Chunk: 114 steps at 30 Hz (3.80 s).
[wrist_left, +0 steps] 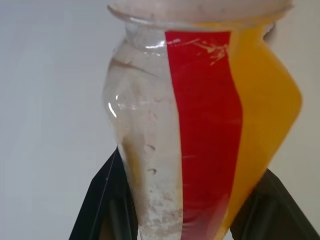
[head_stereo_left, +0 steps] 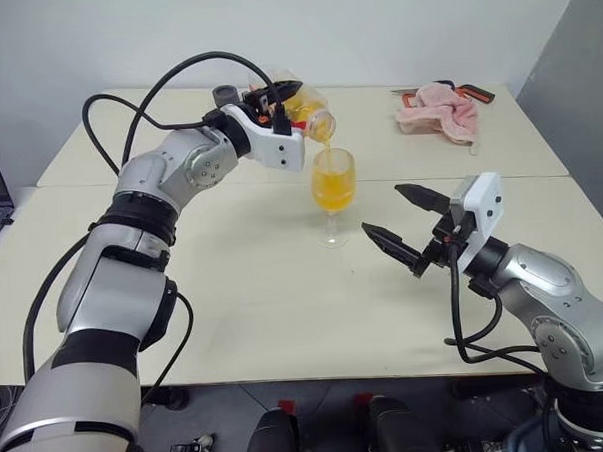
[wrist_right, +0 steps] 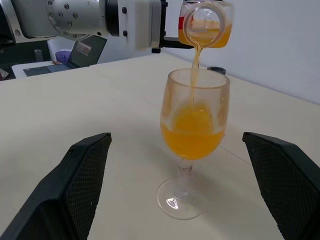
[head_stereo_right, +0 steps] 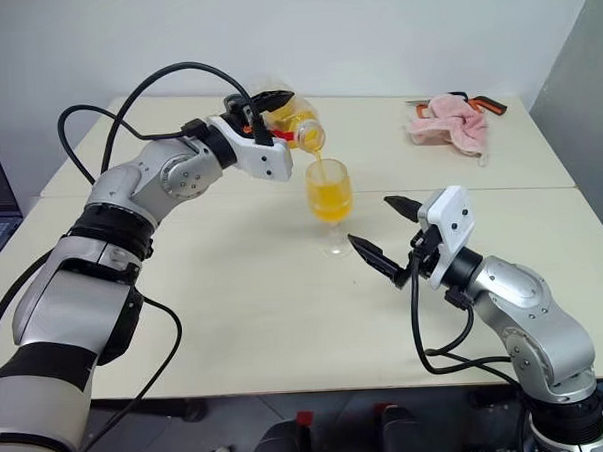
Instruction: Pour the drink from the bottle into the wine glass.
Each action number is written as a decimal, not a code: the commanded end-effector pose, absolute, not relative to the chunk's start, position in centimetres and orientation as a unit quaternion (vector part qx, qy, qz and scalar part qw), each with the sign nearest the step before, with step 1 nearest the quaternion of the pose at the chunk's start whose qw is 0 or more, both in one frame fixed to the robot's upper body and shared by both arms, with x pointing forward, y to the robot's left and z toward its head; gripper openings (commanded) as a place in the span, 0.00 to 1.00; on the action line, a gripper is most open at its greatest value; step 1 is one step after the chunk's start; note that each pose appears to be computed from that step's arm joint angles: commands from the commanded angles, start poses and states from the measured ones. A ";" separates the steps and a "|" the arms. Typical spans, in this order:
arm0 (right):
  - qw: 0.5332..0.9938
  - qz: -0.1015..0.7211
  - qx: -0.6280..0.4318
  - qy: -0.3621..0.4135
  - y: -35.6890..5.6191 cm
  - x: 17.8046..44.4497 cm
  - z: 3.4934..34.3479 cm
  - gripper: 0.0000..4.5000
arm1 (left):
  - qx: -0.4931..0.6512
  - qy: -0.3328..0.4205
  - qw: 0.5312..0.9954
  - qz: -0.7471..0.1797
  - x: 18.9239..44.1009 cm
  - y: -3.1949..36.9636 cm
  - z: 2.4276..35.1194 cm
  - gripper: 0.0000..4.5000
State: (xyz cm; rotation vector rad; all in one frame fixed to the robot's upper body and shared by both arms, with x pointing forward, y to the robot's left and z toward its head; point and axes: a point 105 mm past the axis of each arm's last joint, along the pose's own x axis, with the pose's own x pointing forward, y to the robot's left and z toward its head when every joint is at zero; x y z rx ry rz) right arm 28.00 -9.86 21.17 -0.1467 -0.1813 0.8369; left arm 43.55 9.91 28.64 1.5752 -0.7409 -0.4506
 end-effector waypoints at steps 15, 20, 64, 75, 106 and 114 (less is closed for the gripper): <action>0.898 0.418 -0.078 -0.110 -9.3 27.0 22.2 1.00 | 0.685 -0.352 0.615 -0.171 43.2 9.7 31.3 0.39; 0.898 0.419 -0.077 -0.110 -9.2 27.0 22.2 1.00 | 0.685 -0.352 0.614 -0.171 43.2 9.6 31.3 0.39; 0.829 0.539 -0.136 -0.068 -6.0 25.1 21.6 1.00 | 0.092 -0.041 0.987 -0.126 41.7 20.8 22.2 0.38; 0.828 0.539 -0.145 -0.061 -4.9 26.4 21.3 1.00 | 0.047 0.006 0.997 -0.053 39.5 24.8 19.5 0.38; 0.836 0.525 -0.152 -0.056 -4.2 27.0 21.6 1.00 | 0.062 0.011 0.997 -0.046 39.2 25.7 16.9 0.99; 0.838 0.522 -0.154 -0.047 -4.7 26.9 21.1 1.00 | 0.072 0.002 0.996 -0.049 38.8 25.5 16.8 0.99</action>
